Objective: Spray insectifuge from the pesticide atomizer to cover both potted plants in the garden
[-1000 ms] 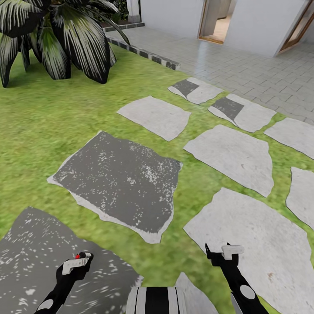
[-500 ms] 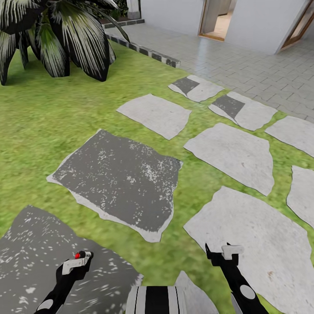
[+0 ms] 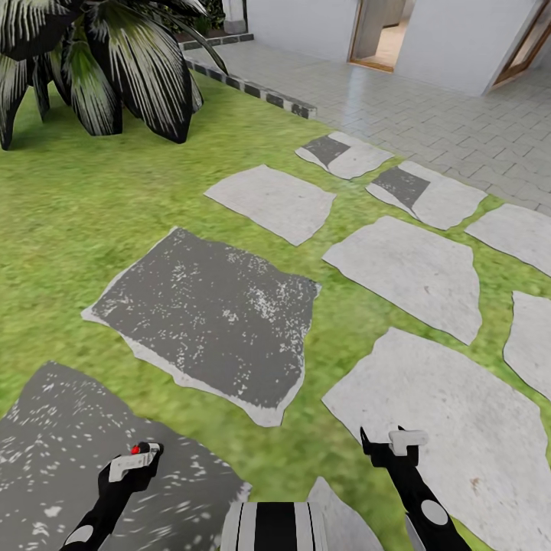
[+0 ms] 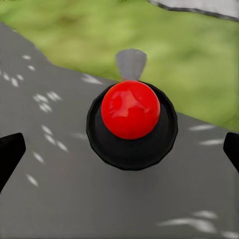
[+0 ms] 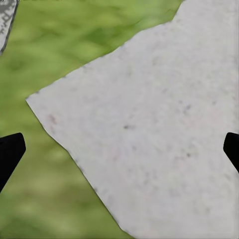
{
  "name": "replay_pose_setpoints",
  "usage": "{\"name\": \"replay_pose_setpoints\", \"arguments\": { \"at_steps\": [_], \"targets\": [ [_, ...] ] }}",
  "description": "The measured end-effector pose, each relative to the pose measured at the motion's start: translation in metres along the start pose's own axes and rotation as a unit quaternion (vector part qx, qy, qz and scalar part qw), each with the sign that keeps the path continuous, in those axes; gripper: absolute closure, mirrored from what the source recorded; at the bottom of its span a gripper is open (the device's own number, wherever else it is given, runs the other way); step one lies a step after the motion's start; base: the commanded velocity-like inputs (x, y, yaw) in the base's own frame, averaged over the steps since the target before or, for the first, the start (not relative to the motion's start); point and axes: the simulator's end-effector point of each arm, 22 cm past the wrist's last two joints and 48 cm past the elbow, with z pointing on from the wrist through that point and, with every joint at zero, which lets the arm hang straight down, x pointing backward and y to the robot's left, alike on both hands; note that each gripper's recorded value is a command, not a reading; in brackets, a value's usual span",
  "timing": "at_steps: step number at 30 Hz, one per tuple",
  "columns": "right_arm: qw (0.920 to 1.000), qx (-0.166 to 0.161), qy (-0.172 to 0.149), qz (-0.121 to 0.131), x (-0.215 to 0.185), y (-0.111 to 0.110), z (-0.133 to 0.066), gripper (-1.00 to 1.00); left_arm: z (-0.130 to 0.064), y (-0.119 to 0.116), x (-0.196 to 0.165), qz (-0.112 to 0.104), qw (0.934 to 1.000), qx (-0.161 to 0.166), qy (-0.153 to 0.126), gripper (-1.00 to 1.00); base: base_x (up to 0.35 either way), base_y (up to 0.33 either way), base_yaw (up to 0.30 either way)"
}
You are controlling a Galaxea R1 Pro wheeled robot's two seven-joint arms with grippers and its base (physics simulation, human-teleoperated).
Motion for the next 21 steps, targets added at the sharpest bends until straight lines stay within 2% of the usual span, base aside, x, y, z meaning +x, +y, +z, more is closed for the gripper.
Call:
{"name": "replay_pose_setpoints", "arguments": {
  "at_steps": [21],
  "targets": [
    [1.0, 0.0, 0.0, 0.0, 0.0, -0.0002, 0.0, -1.0, 0.0, -0.0005, 0.0003, -0.001, 1.0, 0.0, 0.001, -1.0, 0.001, 0.0, 0.0]
  ]
}}
